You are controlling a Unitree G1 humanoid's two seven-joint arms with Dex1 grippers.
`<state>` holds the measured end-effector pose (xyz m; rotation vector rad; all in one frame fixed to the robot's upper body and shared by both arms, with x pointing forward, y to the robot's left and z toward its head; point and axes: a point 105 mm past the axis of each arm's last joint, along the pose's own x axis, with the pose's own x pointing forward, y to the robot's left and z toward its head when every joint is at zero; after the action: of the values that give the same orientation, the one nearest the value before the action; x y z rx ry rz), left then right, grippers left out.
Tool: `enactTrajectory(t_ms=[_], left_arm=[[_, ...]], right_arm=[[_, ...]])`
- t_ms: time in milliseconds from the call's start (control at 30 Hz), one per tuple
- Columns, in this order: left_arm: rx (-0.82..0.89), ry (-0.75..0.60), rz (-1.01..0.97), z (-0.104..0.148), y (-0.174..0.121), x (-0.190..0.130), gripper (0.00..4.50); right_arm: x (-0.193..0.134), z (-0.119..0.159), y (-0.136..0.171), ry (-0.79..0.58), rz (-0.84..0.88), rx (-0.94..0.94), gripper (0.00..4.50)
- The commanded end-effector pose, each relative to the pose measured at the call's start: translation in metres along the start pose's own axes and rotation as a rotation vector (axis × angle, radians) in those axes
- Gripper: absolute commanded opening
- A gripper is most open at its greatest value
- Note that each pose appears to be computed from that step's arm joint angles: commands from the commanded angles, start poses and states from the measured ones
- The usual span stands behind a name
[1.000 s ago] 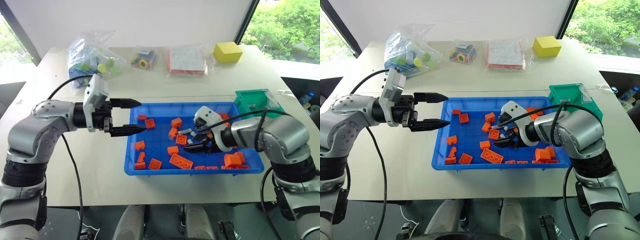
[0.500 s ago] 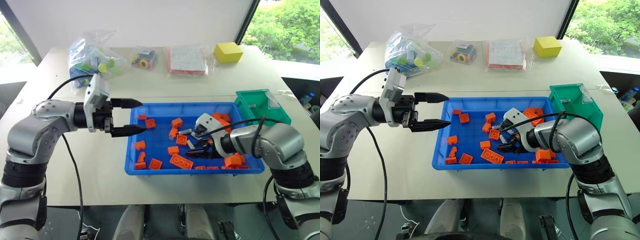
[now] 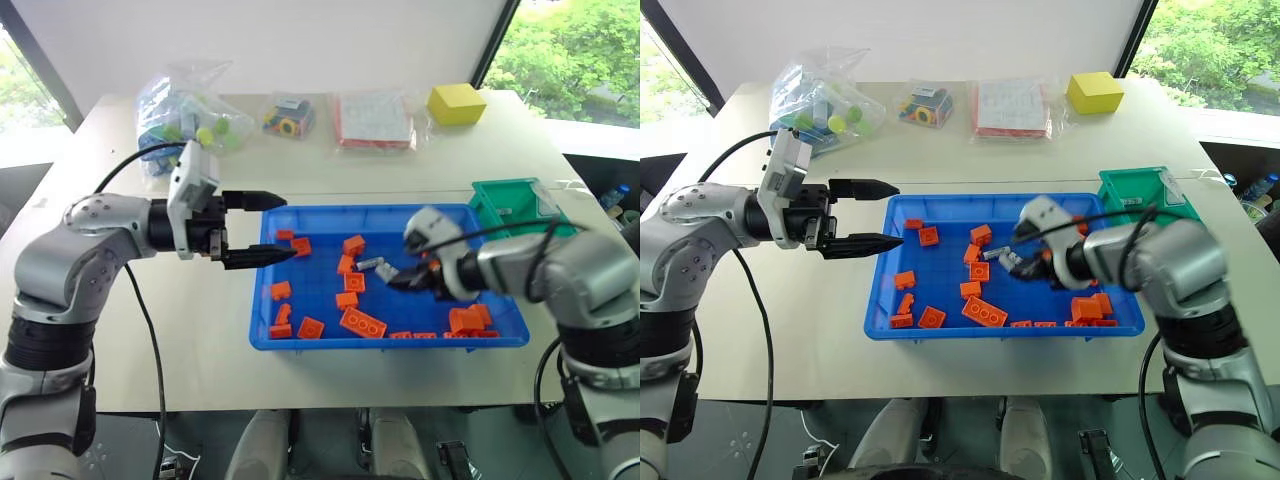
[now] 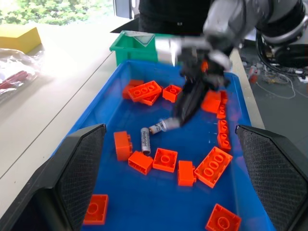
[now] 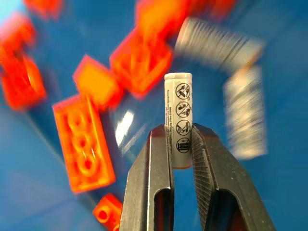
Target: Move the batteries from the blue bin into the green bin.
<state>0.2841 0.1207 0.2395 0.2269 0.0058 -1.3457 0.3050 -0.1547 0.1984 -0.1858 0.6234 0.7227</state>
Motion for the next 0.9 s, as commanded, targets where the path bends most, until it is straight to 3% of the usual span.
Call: enactTrajectory(t_ms=[33, 200, 433, 567, 667, 800, 900], left_arm=[[0.026, -0.013, -0.008, 0.006, -0.002, -0.002, 4.5], [0.02, -0.018, -0.02, 0.005, -0.002, 0.002, 4.5], [0.028, -0.026, -0.027, 0.008, 0.0, 0.002, 4.5], [0.032, -0.025, -0.024, 0.008, 0.0, 0.002, 4.5], [0.034, -0.023, -0.021, 0.009, 0.0, 0.001, 4.5], [0.035, -0.019, -0.016, 0.009, -0.001, -0.001, 4.5], [0.036, -0.017, -0.014, 0.009, -0.001, -0.002, 4.5]], right_arm=[[-0.038, 0.025, -0.027, -0.124, -0.134, 0.036, 0.03], [-0.086, 0.023, -0.091, -0.153, -0.416, 0.105, 0.03], [-0.099, -0.017, -0.136, -0.05, -0.577, 0.08, 0.03], [-0.094, -0.032, -0.147, -0.036, -0.597, 0.088, 1.98], [-0.088, -0.024, -0.143, -0.066, -0.559, 0.039, 3.5], [-0.072, 0.006, -0.114, -0.148, -0.407, -0.076, 3.5], [-0.051, 0.014, -0.079, -0.14, -0.244, -0.139, 3.5]])
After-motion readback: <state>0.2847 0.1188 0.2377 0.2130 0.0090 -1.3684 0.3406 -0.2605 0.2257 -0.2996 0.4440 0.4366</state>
